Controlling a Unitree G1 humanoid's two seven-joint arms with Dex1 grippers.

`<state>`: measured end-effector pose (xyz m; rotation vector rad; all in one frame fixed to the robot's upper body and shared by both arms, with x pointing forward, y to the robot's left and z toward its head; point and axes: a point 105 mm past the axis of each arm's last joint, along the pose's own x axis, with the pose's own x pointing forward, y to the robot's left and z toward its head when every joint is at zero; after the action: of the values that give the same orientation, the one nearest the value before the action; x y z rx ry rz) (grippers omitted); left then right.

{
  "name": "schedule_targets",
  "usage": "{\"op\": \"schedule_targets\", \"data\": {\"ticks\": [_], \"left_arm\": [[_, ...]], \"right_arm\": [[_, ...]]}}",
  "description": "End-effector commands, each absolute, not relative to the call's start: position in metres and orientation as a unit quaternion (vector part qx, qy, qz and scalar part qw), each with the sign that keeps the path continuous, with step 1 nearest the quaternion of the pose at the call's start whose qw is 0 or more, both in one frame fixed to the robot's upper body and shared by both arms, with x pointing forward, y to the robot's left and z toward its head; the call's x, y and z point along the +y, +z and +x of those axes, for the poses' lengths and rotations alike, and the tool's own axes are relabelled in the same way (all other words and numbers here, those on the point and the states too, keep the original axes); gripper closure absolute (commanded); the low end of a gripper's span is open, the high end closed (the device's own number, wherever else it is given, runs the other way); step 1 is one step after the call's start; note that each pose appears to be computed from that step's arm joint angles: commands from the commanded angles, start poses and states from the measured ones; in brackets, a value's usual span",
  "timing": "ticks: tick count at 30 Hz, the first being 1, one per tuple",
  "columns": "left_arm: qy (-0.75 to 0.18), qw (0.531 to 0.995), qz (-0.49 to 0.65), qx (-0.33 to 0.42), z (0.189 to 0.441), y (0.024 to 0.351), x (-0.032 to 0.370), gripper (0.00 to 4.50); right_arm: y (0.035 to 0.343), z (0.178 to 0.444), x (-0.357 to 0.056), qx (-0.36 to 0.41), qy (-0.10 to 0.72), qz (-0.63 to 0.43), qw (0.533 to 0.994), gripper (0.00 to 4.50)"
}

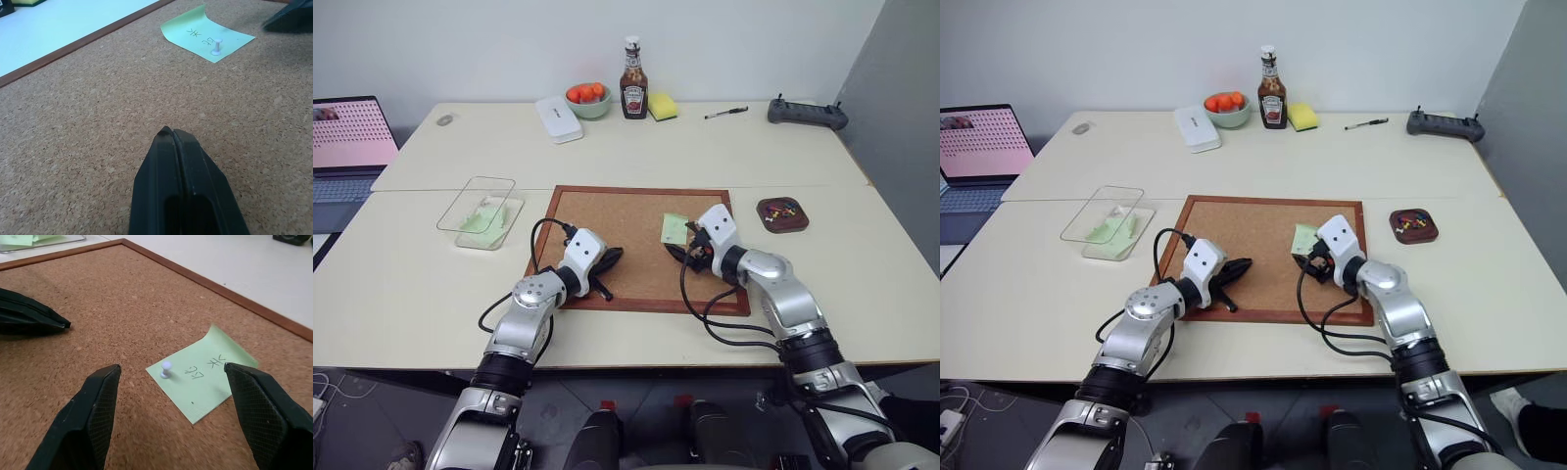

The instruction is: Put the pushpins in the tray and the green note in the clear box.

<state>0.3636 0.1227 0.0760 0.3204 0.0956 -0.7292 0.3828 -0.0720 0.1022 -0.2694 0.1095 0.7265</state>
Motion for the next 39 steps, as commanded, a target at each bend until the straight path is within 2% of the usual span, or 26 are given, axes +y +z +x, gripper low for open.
{"op": "schedule_targets", "data": {"ticks": [1, 4, 5, 14, 15, 21, 30, 39], "left_arm": [[-0.355, 0.918, 0.159, 0.081, 0.359, 0.059, 0.127, 4.5], [-0.355, 0.918, 0.159, 0.081, 0.36, 0.059, 0.127, 4.5], [-0.355, 0.918, 0.159, 0.081, 0.36, 0.059, 0.127, 4.5], [-0.354, 0.918, 0.16, 0.081, 0.36, 0.059, 0.127, 4.5], [-0.354, 0.918, 0.159, 0.081, 0.359, 0.059, 0.127, 4.5], [-0.353, 0.919, 0.157, 0.081, 0.359, 0.059, 0.127, 4.5], [-0.353, 0.919, 0.157, 0.083, 0.358, 0.057, 0.126, 4.5], [-0.355, 0.917, 0.158, 0.087, 0.358, 0.055, 0.125, 4.5]], "right_arm": [[0.112, 0.393, -0.063, 0.027, 0.342, -0.131, 0.93, 0.92], [0.109, 0.396, -0.061, 0.029, 0.343, -0.137, 0.929, 1.38], [0.108, 0.396, -0.059, 0.028, 0.346, -0.139, 0.927, 1.68], [0.108, 0.397, -0.054, 0.025, 0.355, -0.144, 0.923, 3.29], [0.109, 0.396, -0.054, 0.024, 0.356, -0.144, 0.923, 3.6], [0.118, 0.392, -0.051, 0.006, 0.368, -0.139, 0.919, 4.49], [0.138, 0.379, -0.04, -0.038, 0.4, -0.097, 0.911, 4.49], [0.146, 0.375, -0.038, -0.05, 0.404, -0.087, 0.909, 4.49]]}}
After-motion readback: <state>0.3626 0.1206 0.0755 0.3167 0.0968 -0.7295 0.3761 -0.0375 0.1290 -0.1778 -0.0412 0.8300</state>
